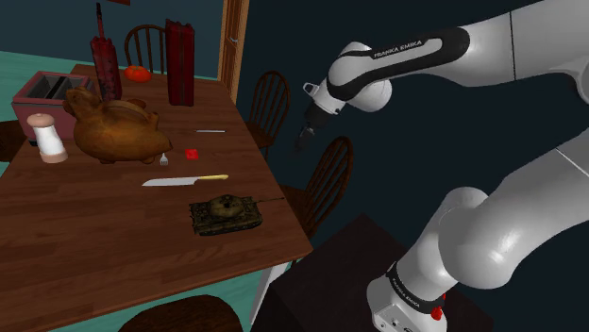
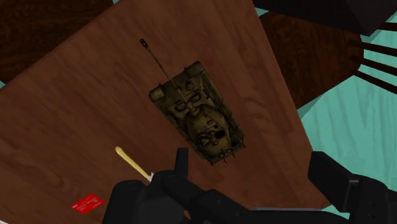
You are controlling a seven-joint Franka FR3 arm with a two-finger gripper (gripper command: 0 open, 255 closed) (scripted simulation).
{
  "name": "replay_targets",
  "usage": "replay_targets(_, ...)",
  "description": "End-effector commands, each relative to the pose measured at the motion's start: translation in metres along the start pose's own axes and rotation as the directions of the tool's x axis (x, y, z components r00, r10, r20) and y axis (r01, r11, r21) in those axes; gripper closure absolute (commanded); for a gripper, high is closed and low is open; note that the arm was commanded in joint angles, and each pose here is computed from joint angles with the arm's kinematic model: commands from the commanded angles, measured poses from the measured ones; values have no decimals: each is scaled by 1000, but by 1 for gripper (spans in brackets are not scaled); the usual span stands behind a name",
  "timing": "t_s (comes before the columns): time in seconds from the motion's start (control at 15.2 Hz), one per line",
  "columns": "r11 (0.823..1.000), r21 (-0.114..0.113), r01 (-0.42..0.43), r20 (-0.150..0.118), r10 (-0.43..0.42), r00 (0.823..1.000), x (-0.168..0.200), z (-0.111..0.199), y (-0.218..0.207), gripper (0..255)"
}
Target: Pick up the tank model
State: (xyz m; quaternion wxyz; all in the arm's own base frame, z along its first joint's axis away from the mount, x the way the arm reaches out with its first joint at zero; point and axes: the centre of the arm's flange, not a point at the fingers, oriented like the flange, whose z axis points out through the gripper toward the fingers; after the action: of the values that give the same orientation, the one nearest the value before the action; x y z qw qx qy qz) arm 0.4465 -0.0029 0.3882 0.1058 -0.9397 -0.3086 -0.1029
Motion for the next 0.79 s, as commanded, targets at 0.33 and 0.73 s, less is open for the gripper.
replay_targets(0.33, 982, 41, 183, -4, -183, 983, 24, 94, 20, 0)
replay_targets(0.73, 940, 77, 331, -14, -331, 943, 46, 170, 31, 0)
